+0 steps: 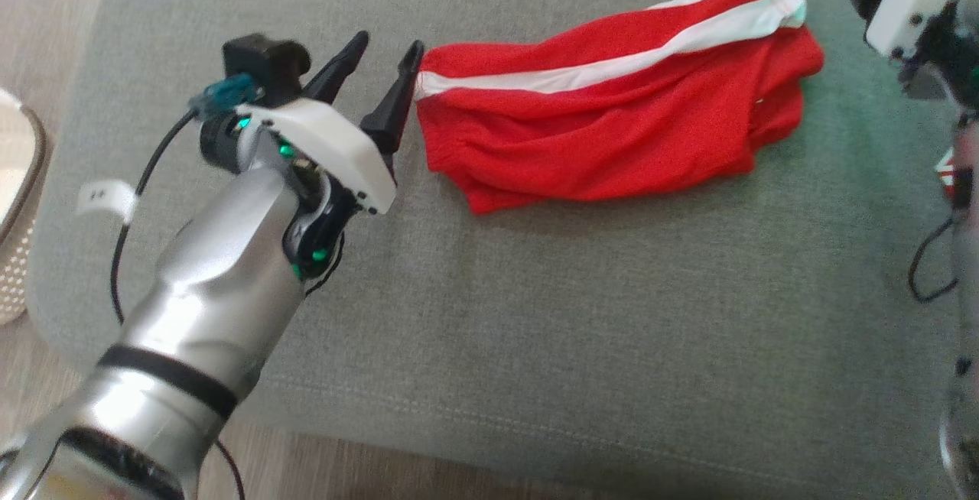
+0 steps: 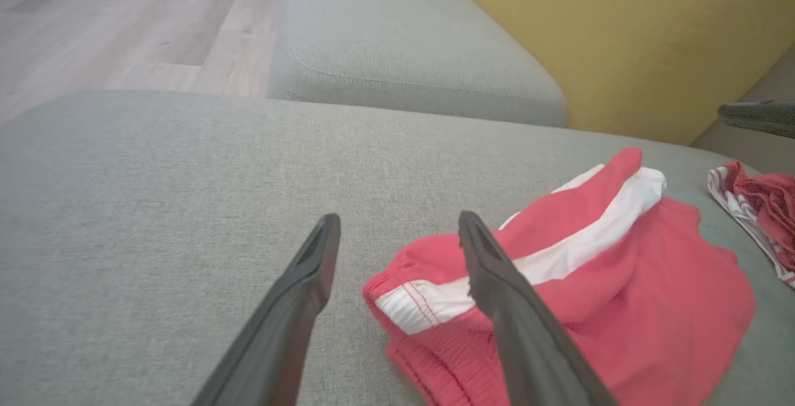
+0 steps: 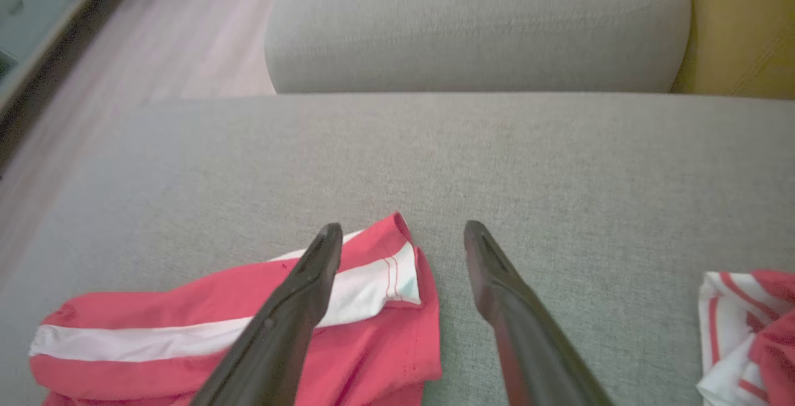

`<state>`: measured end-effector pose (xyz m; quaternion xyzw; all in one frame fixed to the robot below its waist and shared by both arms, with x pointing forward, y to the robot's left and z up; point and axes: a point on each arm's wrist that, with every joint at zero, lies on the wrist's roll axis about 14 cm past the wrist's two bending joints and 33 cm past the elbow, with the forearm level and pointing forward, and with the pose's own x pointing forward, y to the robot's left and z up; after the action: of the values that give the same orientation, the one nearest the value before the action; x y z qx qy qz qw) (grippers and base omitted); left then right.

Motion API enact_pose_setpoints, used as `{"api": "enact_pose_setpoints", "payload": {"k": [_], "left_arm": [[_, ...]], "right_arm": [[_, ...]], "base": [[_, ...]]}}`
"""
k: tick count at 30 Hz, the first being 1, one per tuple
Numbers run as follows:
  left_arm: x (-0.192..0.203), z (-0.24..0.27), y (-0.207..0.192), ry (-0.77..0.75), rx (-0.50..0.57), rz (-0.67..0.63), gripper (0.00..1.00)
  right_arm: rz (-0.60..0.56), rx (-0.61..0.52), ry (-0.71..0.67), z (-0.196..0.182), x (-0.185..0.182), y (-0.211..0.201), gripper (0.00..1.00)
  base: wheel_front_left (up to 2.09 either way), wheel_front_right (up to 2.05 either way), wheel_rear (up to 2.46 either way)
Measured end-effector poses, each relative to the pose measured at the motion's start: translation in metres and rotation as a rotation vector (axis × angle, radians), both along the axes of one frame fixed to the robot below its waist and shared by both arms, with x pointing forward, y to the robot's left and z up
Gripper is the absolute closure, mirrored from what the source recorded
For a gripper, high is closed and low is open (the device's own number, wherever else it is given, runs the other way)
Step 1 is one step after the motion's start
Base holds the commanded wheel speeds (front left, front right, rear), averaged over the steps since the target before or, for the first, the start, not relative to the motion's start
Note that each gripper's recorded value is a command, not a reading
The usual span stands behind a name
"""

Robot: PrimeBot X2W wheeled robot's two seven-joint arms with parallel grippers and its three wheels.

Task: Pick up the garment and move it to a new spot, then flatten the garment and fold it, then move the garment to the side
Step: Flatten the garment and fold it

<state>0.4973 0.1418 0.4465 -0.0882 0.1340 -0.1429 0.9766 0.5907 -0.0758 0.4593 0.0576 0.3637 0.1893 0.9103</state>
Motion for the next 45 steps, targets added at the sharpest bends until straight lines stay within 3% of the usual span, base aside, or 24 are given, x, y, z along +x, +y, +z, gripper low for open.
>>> {"api": "enact_pose_setpoints", "payload": {"k": [4,11,23,29,37,45], "left_arm": [[-0.006,0.022,0.011,-0.071,-0.044,0.086,0.00],[-0.026,0.063,0.028,-0.218,-0.104,0.196,0.00],[-0.090,0.066,0.034,-0.284,-0.185,0.300,0.00],[-0.115,0.060,0.030,-0.289,-0.176,0.296,0.00],[-0.131,0.043,0.033,-0.237,-0.211,0.325,0.00],[-0.129,0.038,0.036,-0.222,-0.223,0.339,0.00]], "right_arm": [[-0.032,0.081,-0.145,0.021,-0.011,-0.003,0.00],[-0.043,0.105,-0.385,0.049,-0.047,-0.016,0.00],[-0.127,0.101,-0.592,0.047,-0.124,-0.045,0.00],[-0.178,0.072,-0.603,0.029,-0.158,-0.056,0.00],[-0.199,0.059,-0.587,0.015,-0.171,-0.055,0.00],[-0.268,0.265,-0.382,-0.009,-0.157,-0.027,0.00]], "base": [[0.00,0.00,0.00],[0.00,0.00,0.00],[0.00,0.00,0.00],[0.00,0.00,0.00],[0.00,0.00,0.00],[0.00,0.00,0.00]]}}
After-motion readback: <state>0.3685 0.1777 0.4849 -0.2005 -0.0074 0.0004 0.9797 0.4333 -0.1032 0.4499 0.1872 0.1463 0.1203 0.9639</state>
